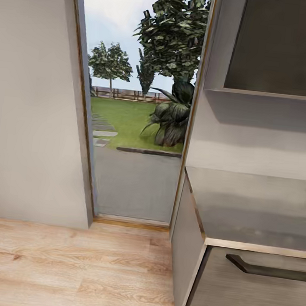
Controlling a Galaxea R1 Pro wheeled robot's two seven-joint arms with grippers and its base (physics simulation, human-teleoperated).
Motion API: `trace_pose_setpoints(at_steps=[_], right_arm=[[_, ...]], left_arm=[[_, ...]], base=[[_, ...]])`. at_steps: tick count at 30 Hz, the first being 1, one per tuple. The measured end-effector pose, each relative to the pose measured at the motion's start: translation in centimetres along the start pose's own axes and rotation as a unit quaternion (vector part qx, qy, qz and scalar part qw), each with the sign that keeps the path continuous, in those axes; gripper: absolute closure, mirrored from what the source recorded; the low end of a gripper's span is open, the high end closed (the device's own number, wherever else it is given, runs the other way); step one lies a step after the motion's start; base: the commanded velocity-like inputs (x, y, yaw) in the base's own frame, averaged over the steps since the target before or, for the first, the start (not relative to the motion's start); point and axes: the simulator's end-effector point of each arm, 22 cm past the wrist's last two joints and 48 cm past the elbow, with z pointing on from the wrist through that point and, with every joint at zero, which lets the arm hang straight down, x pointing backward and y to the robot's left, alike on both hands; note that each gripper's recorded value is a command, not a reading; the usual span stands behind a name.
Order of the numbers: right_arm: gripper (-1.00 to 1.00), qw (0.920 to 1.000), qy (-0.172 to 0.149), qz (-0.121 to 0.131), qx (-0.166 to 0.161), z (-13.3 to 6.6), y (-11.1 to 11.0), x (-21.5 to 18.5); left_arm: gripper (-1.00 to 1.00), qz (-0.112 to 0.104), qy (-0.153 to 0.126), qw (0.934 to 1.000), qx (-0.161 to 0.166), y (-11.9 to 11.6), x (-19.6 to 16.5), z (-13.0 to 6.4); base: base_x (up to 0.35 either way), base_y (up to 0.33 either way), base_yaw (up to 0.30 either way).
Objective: In the kitchen, take the popcorn bag from the countertop, put it into the microwave, and heat it until the popcorn is cooked so the cooked popcorn ends up inside the bag.
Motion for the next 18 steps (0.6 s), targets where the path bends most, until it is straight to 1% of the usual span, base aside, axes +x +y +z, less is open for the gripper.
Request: trace_pose_setpoints(at_steps=[1,3,8,13,18], right_arm=[[-1.0,1.0,0.0,0.0,0.0,0.0,0.0,0.0],[-1.0,1.0,-0.004,0.005,-0.006,0.0,0.5,-0.5],[-1.0,1.0,-0.005,0.007,-0.002,0.0,0.3,-0.6],[-1.0,0.9999,-0.005,0.016,-0.002,0.0,0.3,-0.6],[-1.0,0.9998,-0.006,0.02,-0.002,0.0,0.3,-0.6]], left_arm=[[-1.0,0.0,0.0,1.0,0.0,0.0,0.0,0.0],[-1.0,0.002,-0.009,1.0,-0.003,0.5,-0.7,0.0],[-1.0,0.002,-0.015,0.9999,-0.004,0.6,-1.1,0.0],[-1.0,0.002,-0.016,0.9999,-0.005,0.7,-1.2,0.0],[-1.0,0.002,-0.016,0.9999,-0.005,0.7,-1.2,0.0]], base=[[0.0,0.0,0.0],[0.0,0.0,0.0],[0.0,0.0,-0.021],[0.0,0.0,-0.246],[0.0,0.0,-0.282]])
